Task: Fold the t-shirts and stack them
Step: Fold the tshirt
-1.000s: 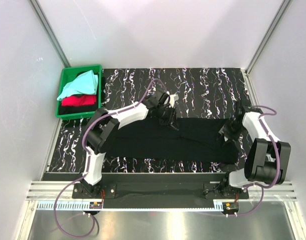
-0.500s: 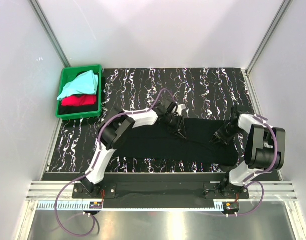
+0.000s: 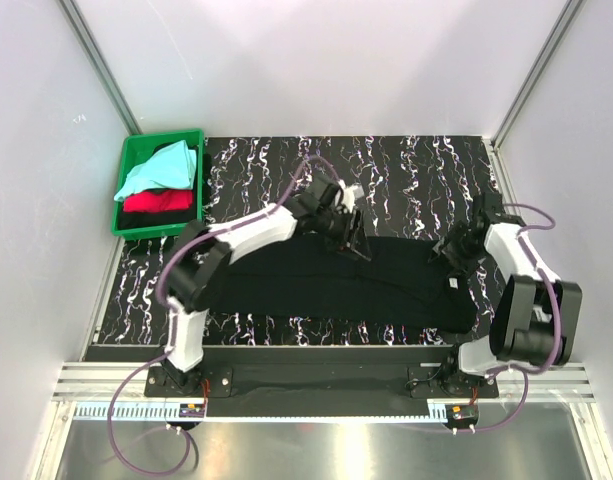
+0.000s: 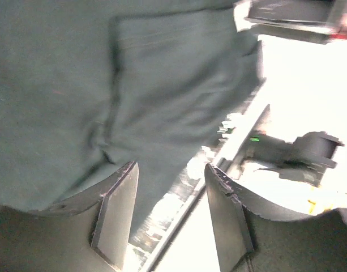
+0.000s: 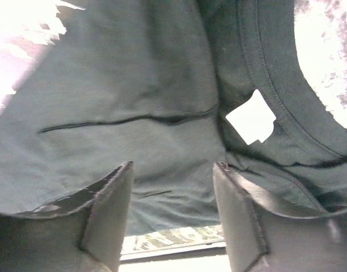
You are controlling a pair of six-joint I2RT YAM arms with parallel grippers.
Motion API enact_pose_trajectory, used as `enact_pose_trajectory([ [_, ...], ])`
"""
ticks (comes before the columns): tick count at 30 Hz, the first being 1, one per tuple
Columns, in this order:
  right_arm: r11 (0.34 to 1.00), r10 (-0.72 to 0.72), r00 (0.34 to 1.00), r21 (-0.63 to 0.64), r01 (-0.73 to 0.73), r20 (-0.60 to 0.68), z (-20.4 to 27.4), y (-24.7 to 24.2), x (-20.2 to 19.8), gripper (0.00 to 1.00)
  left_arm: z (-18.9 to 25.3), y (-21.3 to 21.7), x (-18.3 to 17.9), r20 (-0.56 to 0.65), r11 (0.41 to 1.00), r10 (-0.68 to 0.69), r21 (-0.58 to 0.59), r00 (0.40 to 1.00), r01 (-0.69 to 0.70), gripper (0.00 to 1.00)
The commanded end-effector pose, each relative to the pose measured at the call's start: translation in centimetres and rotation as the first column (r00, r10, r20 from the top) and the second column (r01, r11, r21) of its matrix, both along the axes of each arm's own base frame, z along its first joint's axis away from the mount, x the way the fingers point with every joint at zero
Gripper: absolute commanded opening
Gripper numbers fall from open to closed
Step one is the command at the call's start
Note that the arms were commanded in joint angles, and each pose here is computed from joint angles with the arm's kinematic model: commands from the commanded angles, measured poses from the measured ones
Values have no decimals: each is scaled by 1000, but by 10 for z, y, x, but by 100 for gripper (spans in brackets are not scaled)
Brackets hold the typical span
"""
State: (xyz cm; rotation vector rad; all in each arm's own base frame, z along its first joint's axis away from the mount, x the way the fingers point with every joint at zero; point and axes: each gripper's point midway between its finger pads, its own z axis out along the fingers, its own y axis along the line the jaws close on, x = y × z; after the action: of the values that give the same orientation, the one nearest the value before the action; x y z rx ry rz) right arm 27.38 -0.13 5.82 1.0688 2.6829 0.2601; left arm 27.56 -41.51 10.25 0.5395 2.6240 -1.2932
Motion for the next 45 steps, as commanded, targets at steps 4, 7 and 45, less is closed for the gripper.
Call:
enact_pose_trajectory([
  [4,996,-84,992,2,84,93,50,9,9,100,122,35,-11,202,989,75,-138,976,-48,57],
  [7,989,-140,987,53,137,76,51,35,10,100,133,73,-18,222,986,126,-137,967,-97,58],
  [45,880,13,994,-473,40,108,-14,-17,257,100,73,245,-10,409,801,419,254,811,-542,91],
])
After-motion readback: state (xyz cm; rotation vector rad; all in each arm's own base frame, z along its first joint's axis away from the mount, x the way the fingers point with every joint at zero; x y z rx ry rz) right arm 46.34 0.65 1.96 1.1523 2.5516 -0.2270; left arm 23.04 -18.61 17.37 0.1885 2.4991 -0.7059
